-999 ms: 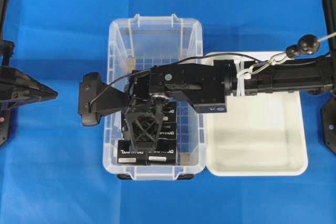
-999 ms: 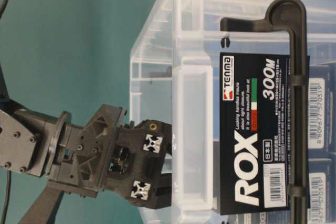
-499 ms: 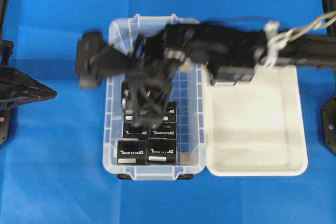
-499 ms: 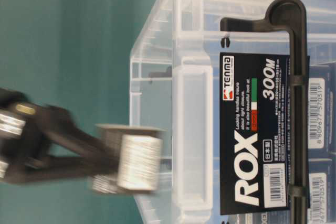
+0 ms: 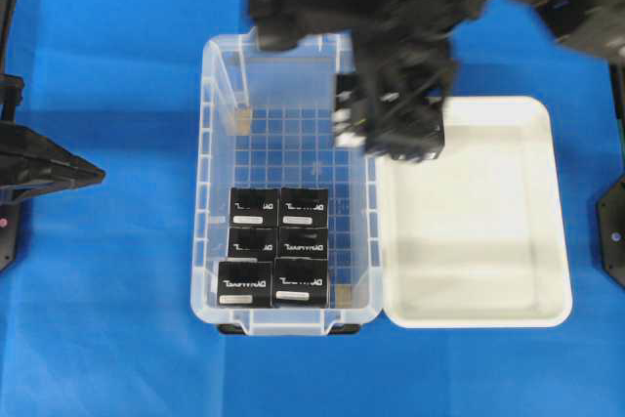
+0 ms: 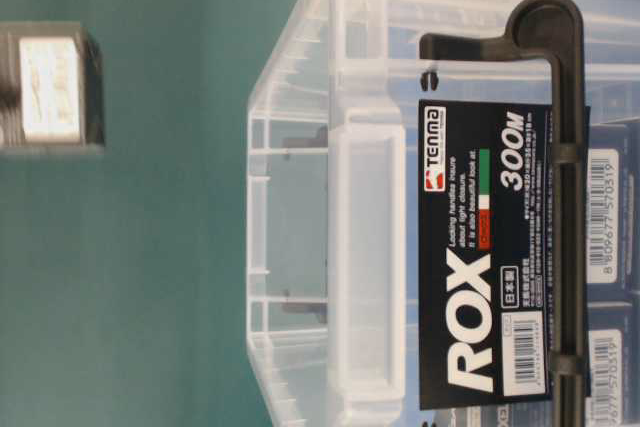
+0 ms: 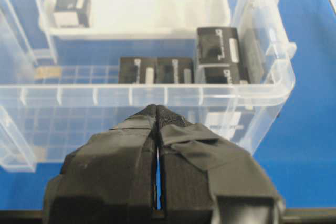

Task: Pick the box from inside the plastic case
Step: 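Lift the black box out of the case and carry it right, then lower the box into the white tray beside the other box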

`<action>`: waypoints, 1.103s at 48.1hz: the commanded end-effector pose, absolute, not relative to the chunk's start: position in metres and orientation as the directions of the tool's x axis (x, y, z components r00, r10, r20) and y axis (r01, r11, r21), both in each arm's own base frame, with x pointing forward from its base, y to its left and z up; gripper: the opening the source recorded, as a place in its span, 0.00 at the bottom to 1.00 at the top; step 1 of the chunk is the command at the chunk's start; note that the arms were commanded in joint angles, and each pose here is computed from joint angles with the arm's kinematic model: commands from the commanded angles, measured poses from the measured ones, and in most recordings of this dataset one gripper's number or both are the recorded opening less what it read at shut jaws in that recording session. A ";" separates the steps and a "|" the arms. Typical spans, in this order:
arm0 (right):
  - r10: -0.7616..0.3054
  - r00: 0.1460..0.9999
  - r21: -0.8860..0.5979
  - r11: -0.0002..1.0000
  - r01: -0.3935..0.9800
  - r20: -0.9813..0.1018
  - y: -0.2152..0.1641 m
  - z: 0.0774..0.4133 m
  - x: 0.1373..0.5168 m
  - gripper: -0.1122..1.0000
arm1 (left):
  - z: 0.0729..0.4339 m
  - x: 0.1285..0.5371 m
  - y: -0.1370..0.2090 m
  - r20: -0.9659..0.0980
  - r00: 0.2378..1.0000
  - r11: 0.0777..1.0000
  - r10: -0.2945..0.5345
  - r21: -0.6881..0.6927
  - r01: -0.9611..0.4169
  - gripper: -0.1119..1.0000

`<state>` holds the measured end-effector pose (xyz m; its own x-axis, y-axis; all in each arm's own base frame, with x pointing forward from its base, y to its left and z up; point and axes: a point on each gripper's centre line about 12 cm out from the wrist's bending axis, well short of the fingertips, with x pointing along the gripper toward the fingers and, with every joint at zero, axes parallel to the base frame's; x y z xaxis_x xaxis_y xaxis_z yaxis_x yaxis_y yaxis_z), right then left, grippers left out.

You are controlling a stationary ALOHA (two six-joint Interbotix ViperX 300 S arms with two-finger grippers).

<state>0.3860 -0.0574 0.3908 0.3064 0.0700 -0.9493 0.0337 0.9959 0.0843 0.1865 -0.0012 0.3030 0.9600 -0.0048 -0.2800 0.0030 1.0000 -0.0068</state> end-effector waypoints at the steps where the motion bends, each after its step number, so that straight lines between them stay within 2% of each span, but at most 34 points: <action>1: 0.062 0.323 0.080 0.996 0.044 -0.944 -0.057 0.400 0.357 0.65 | 0.312 0.188 -0.001 -0.255 0.967 1.000 -0.006 -0.002 0.005 0.08; 8: 0.041 0.307 0.077 0.992 0.104 -0.951 -0.066 0.385 0.314 0.65 | 0.312 0.188 -0.001 -0.255 0.967 1.000 -0.004 -0.002 0.004 0.08; 15: 0.017 0.314 0.068 0.986 0.153 -0.949 -0.071 0.357 0.277 0.65 | 0.312 0.188 -0.001 -0.253 0.967 1.000 -0.004 -0.007 0.002 0.08; 23: -0.002 0.319 0.036 0.993 0.112 -0.948 -0.071 0.322 0.248 0.65 | 0.314 0.187 -0.001 -0.249 0.969 0.999 -0.004 -0.035 -0.005 0.08; 34: -0.028 0.322 -0.011 0.998 0.056 -0.946 -0.079 0.271 0.229 0.65 | 0.316 0.185 -0.001 -0.237 0.972 0.999 -0.004 -0.041 -0.006 0.08; 42: -0.074 0.359 -0.057 0.997 0.057 -0.930 -0.087 0.226 0.225 0.65 | 0.315 0.185 -0.001 -0.238 0.971 0.999 -0.004 -0.041 -0.006 0.08; 53: -0.096 0.378 -0.082 0.995 0.052 -0.921 -0.089 0.188 0.225 0.65 | 0.316 0.185 -0.001 -0.237 0.972 0.999 -0.004 -0.041 -0.006 0.08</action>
